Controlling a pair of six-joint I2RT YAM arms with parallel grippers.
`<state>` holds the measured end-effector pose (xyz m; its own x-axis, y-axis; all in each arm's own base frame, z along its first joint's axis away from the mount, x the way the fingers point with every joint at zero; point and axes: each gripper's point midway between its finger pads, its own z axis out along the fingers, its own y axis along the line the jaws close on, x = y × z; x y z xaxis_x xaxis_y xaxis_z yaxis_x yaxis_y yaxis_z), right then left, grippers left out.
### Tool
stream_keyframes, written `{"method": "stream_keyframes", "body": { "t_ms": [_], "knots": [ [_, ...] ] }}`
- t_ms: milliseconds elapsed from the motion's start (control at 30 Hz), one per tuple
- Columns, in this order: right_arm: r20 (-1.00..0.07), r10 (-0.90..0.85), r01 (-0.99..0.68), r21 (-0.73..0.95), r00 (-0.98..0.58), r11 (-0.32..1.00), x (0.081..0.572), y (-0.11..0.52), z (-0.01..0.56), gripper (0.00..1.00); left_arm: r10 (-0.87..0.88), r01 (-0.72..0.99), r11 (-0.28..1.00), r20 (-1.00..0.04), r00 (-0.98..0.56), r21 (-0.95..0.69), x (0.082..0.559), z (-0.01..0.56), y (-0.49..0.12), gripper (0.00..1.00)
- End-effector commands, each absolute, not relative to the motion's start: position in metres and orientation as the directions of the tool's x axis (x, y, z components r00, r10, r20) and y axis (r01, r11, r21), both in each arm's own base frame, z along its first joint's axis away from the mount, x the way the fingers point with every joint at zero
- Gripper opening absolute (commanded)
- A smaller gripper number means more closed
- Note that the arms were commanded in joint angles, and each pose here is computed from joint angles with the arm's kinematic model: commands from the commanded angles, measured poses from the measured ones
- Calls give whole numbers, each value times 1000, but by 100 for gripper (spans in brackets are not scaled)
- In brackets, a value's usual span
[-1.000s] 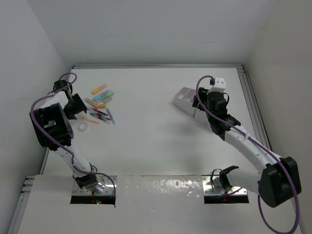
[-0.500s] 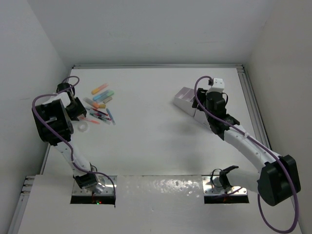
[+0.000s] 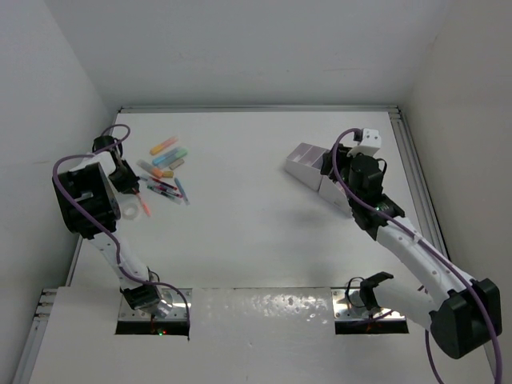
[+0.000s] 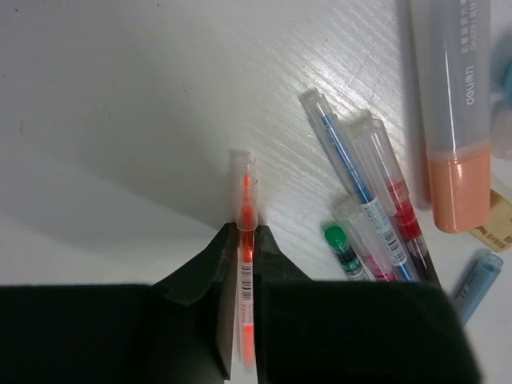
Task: Sort the stationery into containers
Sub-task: Pick up the pen from the center of the board, then place the pen in the storage box.
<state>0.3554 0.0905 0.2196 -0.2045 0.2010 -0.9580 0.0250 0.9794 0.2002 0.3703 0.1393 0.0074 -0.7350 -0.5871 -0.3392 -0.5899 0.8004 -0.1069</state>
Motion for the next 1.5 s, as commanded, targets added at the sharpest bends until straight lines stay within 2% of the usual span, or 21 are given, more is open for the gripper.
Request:
{"method": "stream_keyframes", "body": {
  "t_ms": [0,67,233,400,500,600,700,800,900,967,1033,1200,1333,1467],
  "knots": [
    [-960,229,25,228,-161,973,352,91,231,60,-612,-596,788,-310,-728,-156,370,0,132,1],
    [-959,225,20,225,-170,974,349,92,230,61,-614,-591,787,-315,-723,-177,372,7,128,0],
    [-960,161,-72,181,-228,981,344,111,226,60,-610,-544,792,-401,-683,-277,390,58,121,0],
    [-939,66,-259,160,-337,952,339,149,217,63,-558,-379,828,-550,-621,-413,419,147,97,0],
    [-937,67,-296,175,-342,939,336,157,218,65,-376,-78,900,-674,-636,-429,438,206,42,0],
    [-950,108,-307,200,-293,930,336,158,226,66,-83,280,911,-799,-595,-303,445,249,-26,0],
    [-964,148,-353,221,-223,909,332,163,240,67,87,519,826,-859,-505,-221,443,276,-88,0],
    [-966,130,-451,221,-223,865,326,181,254,68,248,744,658,-901,-355,-112,423,297,-163,0],
    [-968,143,-565,238,-208,790,319,204,279,69,342,866,500,-914,-221,-23,398,305,-209,0],
    [-970,198,-631,244,-143,737,316,216,298,69,341,904,427,-926,-165,-4,386,311,-226,0],
    [-956,254,-666,285,-146,689,309,225,299,67,299,918,394,-940,-162,-33,377,324,-243,0],
    [-916,382,-698,354,-124,623,309,245,318,44,235,949,310,-962,-141,-63,354,348,-276,0],
    [-872,483,-731,376,-71,570,309,252,345,43,298,957,275,-938,-178,-94,336,324,-284,0],
    [-843,532,-729,414,-81,545,313,260,350,55,285,955,274,-939,-193,-113,330,323,-290,0]
  ]
}}
